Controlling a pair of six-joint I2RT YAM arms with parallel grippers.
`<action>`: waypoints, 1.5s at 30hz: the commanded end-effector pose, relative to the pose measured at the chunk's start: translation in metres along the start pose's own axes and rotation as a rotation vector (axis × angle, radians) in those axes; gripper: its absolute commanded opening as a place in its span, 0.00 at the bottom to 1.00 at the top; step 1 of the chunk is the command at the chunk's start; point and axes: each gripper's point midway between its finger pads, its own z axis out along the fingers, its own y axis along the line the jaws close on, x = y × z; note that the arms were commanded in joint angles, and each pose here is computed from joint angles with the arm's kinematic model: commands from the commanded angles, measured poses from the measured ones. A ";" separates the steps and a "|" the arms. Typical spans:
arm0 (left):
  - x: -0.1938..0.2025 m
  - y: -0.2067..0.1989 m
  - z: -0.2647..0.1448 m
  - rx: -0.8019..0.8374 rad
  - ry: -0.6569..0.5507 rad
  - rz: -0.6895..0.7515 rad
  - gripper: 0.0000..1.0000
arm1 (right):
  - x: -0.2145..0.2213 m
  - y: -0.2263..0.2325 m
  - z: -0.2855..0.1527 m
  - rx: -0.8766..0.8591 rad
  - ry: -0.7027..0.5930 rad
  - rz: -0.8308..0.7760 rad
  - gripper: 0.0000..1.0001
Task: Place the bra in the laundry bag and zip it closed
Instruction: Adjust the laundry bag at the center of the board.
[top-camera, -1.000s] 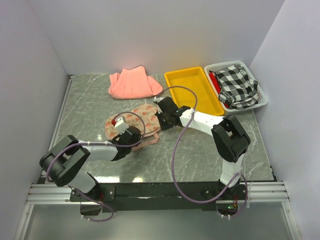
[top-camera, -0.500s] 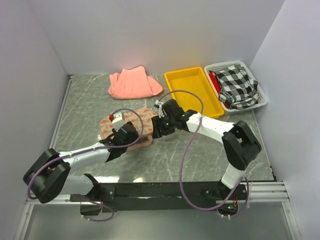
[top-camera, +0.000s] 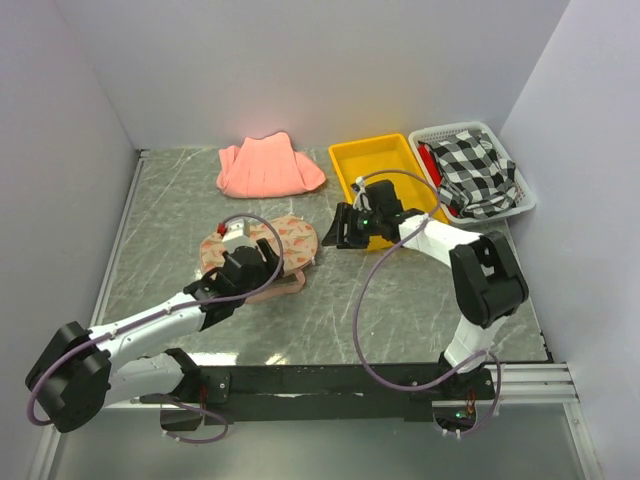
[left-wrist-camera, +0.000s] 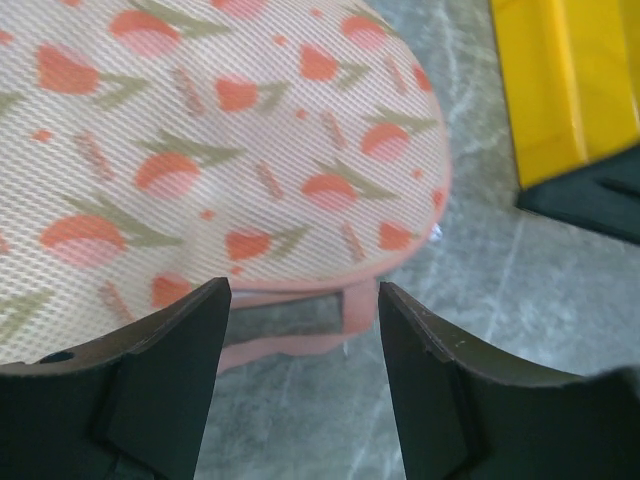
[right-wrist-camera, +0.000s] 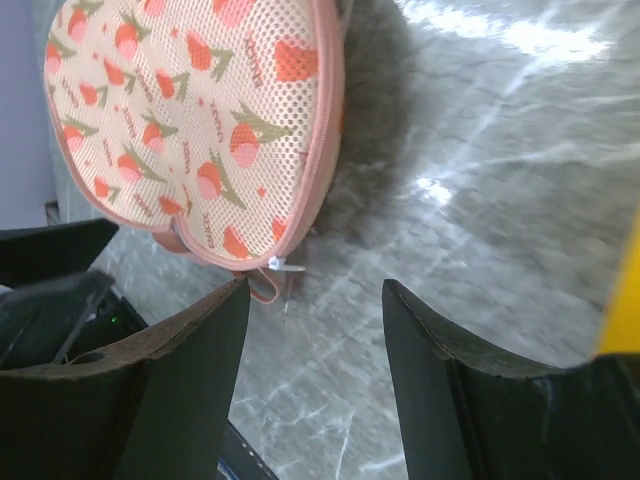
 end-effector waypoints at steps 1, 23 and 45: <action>0.004 -0.035 -0.011 0.127 0.036 0.045 0.67 | -0.012 0.027 0.012 -0.135 0.010 -0.010 0.64; 0.033 -0.085 -0.001 0.261 0.096 0.035 0.70 | -0.047 0.015 0.051 -0.232 0.064 0.019 0.64; 0.053 -0.100 0.030 0.261 0.134 0.050 0.77 | -0.051 0.021 0.085 -0.365 0.119 0.070 0.51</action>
